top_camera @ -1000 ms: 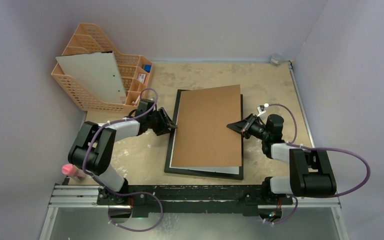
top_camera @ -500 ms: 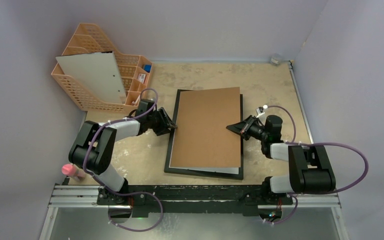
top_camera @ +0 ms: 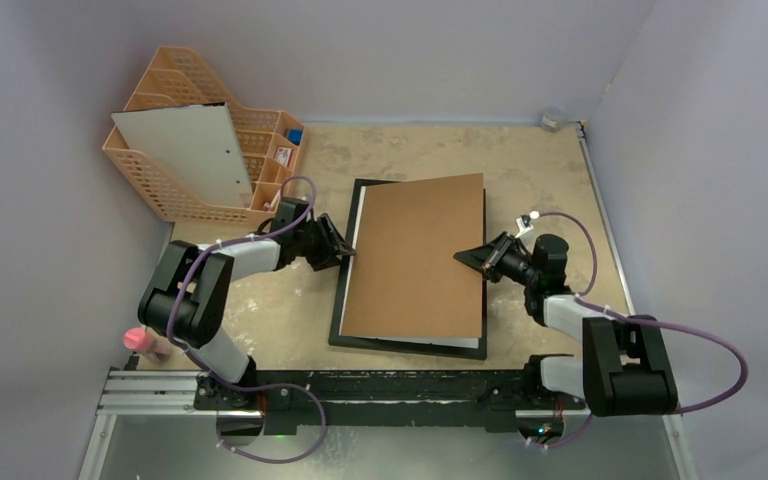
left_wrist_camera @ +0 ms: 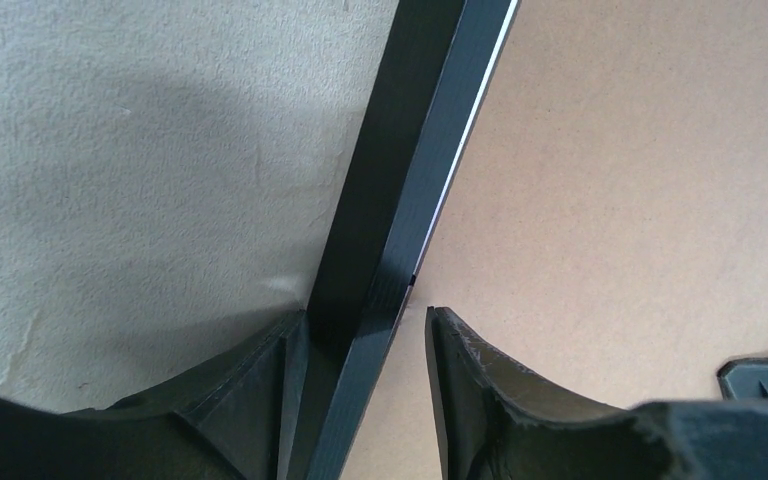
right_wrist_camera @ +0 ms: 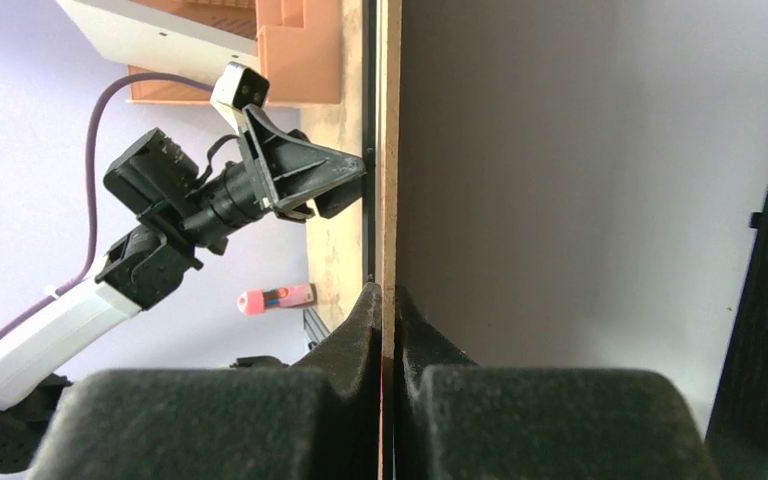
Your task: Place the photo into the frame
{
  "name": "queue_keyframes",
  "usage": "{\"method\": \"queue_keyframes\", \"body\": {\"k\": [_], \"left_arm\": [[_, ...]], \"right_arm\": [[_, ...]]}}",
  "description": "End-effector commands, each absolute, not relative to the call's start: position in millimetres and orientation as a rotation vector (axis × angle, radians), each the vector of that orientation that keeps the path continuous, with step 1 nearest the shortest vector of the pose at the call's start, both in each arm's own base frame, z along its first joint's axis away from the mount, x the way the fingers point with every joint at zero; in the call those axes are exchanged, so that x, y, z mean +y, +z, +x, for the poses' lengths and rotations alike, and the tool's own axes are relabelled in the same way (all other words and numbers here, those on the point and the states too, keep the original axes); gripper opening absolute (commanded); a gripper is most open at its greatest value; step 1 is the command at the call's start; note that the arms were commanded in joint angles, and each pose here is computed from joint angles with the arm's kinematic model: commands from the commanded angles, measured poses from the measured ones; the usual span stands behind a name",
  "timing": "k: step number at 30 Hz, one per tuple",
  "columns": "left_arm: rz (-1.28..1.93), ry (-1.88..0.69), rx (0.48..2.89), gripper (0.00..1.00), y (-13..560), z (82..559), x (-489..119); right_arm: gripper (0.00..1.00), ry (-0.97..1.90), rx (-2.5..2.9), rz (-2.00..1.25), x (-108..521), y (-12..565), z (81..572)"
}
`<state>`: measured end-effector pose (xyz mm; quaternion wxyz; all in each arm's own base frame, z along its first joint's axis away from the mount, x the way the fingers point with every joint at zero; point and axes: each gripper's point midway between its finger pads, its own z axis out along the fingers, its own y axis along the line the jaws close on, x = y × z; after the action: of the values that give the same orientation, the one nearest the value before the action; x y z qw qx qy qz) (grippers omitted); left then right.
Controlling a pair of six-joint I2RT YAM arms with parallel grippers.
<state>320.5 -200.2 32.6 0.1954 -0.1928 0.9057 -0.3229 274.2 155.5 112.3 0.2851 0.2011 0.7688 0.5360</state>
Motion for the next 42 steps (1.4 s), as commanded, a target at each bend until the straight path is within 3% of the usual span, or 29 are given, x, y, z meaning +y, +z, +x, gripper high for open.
{"method": "queue_keyframes", "body": {"k": [1,12,18,28,38,42], "left_arm": [[-0.493,-0.916,2.519,0.50,36,329,-205],[-0.481,-0.920,2.525,0.53,36,329,-205],[-0.479,-0.880,2.523,0.53,37,332,-201],[-0.475,-0.852,2.517,0.54,40,336,-199],[-0.474,-0.847,2.513,0.55,40,337,-199],[-0.469,-0.851,2.506,0.56,43,340,-200]], "right_arm": [[0.00,1.416,2.080,0.500,157,105,276],[0.00,1.406,2.197,0.413,161,70,280],[0.29,1.326,2.254,0.396,156,66,288],[0.65,1.148,2.373,0.307,143,64,308],[0.71,1.173,2.476,0.323,145,58,286],[0.78,1.121,2.528,0.387,141,56,275]]}}
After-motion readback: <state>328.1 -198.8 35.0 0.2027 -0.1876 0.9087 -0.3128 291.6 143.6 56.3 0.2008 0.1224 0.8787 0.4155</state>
